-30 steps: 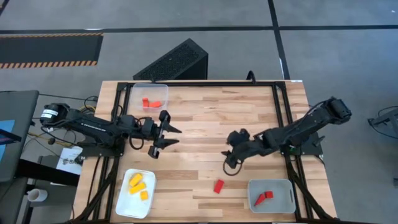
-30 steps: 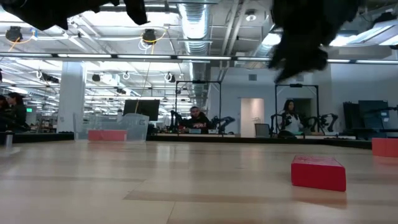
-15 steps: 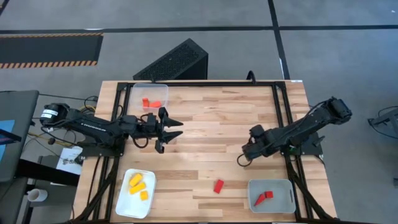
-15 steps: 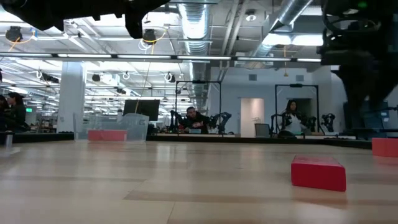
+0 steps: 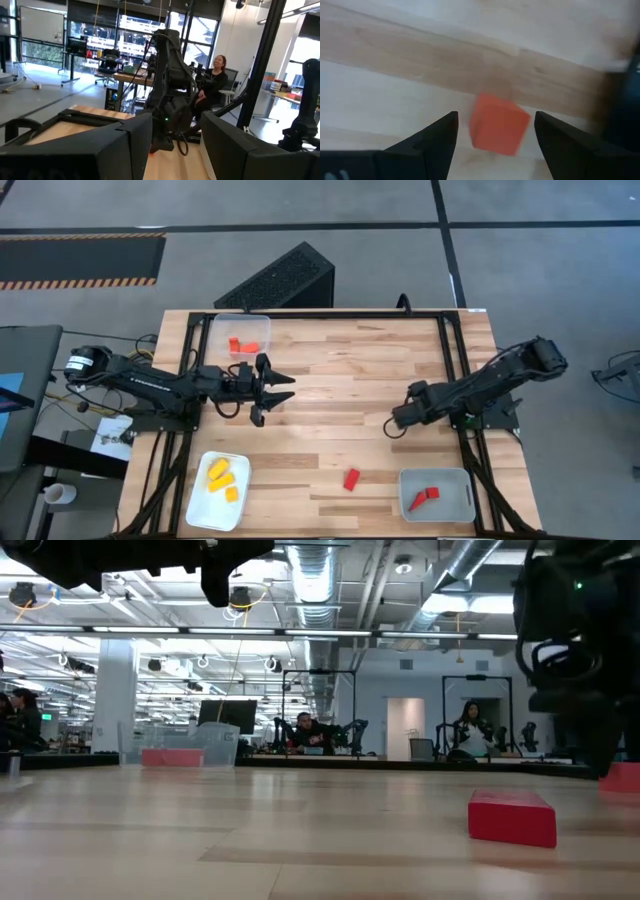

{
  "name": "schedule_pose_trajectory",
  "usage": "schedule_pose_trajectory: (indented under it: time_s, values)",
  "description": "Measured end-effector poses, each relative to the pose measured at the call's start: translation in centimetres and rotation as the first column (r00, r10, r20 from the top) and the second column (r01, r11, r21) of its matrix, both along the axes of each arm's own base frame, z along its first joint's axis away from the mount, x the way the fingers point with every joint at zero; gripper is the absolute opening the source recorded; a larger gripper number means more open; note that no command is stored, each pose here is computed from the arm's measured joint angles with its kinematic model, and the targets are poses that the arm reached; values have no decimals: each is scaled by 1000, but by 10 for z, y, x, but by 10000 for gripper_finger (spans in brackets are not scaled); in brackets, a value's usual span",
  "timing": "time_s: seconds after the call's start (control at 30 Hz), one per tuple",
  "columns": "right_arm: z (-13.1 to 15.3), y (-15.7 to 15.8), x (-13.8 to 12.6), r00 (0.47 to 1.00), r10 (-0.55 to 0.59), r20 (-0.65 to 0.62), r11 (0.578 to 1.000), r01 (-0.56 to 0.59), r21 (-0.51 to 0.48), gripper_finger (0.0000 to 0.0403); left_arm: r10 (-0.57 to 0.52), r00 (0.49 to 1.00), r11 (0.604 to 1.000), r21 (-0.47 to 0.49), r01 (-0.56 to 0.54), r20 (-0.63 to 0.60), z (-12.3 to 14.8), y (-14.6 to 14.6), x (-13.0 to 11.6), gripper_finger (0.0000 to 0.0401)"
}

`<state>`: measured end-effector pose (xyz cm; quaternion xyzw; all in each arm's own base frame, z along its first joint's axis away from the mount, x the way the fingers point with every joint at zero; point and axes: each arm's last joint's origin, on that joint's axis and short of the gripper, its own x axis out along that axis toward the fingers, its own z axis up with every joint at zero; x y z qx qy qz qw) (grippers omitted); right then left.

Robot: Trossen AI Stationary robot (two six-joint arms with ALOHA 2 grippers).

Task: Sort & place blocks by color
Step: Put the orange block into the transparent bin

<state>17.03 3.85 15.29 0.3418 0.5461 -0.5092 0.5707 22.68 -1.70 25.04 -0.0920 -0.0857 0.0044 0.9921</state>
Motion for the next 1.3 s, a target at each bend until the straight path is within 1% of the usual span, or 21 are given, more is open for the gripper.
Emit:
schedule_pose_trajectory:
  time_s: [0.1,0.23,0.37,0.43,0.53,0.7,0.73,0.83,0.9,0.97,1.03,1.07,1.13,1.17,1.23,1.3]
  values:
    - [-12,-4,-1,998,-8,59,999,5,34,286,0,1000,1000,0,0,0,0,0,0,158]
    - [-25,-10,-7,995,-38,90,997,32,67,286,0,1000,1000,-1,0,0,0,0,0,157]
    - [-28,-11,-8,994,-41,101,997,35,67,283,0,1000,1000,-1,0,0,0,0,0,157]
    - [-28,-10,-7,992,-37,119,997,28,72,274,1,1000,1000,-1,-1,2,0,0,0,157]
    - [-26,-10,-8,989,-33,146,996,21,81,240,0,1000,1000,-2,0,1,0,0,0,157]
    - [-21,-7,-9,983,-12,183,996,-5,89,137,0,1000,1000,-2,0,1,0,0,0,157]
    - [-20,-7,-10,981,-8,192,996,-10,91,130,0,1000,1000,-2,0,0,0,0,0,157]
    - [-17,-5,-10,974,0,226,995,-22,94,130,0,1000,1000,-2,0,0,0,0,0,157]
    - [-13,-5,-8,964,13,267,996,-35,77,130,2,1000,1000,5,-2,1,0,0,0,157]
    - [-5,-5,1,925,25,380,997,-48,53,130,17,1000,1000,19,-17,6,1,0,0,157]
    - [2,-6,14,854,57,517,997,-78,18,130,48,999,999,23,-49,12,1,1,0,157]
    - [7,-7,21,807,81,585,995,-98,-3,130,67,998,998,19,-67,17,2,2,0,157]
    - [16,-10,38,686,139,714,988,-145,-53,130,91,996,996,17,-92,23,2,3,-1,157]
    - [21,-12,46,630,173,757,982,-166,-86,130,98,995,995,24,-99,25,3,3,-1,157]
    - [28,-19,59,523,228,821,970,-193,-146,134,102,994,994,41,-103,34,3,3,-1,157]
    - [32,-26,70,435,270,859,958,-206,-197,136,103,994,993,51,-105,42,4,3,-1,157]
